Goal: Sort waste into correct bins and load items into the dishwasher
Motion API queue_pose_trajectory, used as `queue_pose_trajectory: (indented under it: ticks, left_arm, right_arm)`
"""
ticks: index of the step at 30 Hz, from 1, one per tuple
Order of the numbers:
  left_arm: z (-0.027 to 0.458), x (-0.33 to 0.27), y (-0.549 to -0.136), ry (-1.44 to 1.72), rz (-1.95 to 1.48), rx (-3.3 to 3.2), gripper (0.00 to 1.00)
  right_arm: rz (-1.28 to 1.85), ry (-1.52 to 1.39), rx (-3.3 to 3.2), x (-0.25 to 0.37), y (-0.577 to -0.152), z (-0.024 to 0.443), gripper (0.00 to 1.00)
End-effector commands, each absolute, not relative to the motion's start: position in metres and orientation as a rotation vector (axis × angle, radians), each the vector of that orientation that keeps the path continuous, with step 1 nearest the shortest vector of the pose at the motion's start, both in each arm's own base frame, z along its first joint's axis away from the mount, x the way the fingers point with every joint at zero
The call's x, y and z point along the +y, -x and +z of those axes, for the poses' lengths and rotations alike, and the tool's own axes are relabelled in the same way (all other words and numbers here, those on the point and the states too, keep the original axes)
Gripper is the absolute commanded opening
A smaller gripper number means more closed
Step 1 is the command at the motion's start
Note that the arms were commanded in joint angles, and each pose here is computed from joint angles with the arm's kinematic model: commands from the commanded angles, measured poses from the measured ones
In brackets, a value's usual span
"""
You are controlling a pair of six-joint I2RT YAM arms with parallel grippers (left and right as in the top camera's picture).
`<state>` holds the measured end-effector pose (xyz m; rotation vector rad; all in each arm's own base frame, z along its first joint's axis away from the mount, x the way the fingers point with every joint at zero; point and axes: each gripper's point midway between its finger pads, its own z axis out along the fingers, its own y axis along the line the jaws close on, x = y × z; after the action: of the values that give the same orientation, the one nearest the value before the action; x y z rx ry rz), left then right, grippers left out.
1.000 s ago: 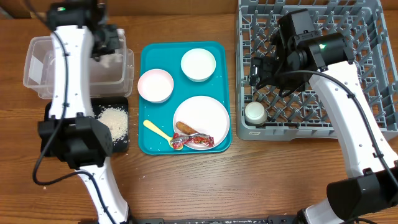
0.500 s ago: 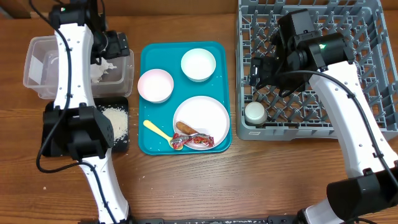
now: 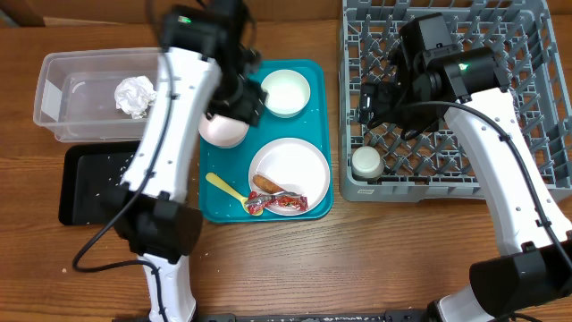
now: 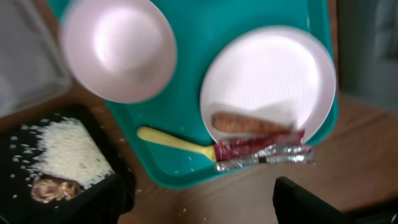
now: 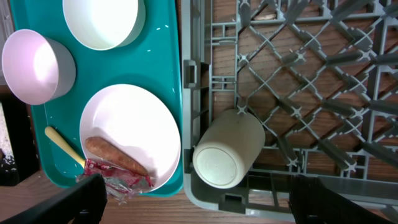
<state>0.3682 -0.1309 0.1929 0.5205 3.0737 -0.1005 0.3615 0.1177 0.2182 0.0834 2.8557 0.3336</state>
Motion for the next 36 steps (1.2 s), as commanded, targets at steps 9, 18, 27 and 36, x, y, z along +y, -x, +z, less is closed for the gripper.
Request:
queue_pose_trajectory:
  ticks: [9,18,27,36]
  left_arm:
    - [0.146,-0.194,-0.299,-1.057,-0.076,3.161,0.77]
    - [0.123,-0.207,-0.282,-1.147,0.032,3.134,0.68]
    - [0.138,-0.208,-0.279,-1.084,-0.077,2.924,0.73]
    - [0.092,-0.208,-0.251,-1.226,-0.198,2.948,0.68]
  right_arm:
    - [0.333,-0.078,2.855,0.117,-0.362,0.219,0.96]
    - [0.240,-0.093,2.843,0.105,-0.365,0.218,0.96]
    - [0.288,-0.266,2.722,0.061,-0.388,0.253,1.00]
    - [0.352,-0.312,2.713,0.052,-0.389,0.258,1.00]
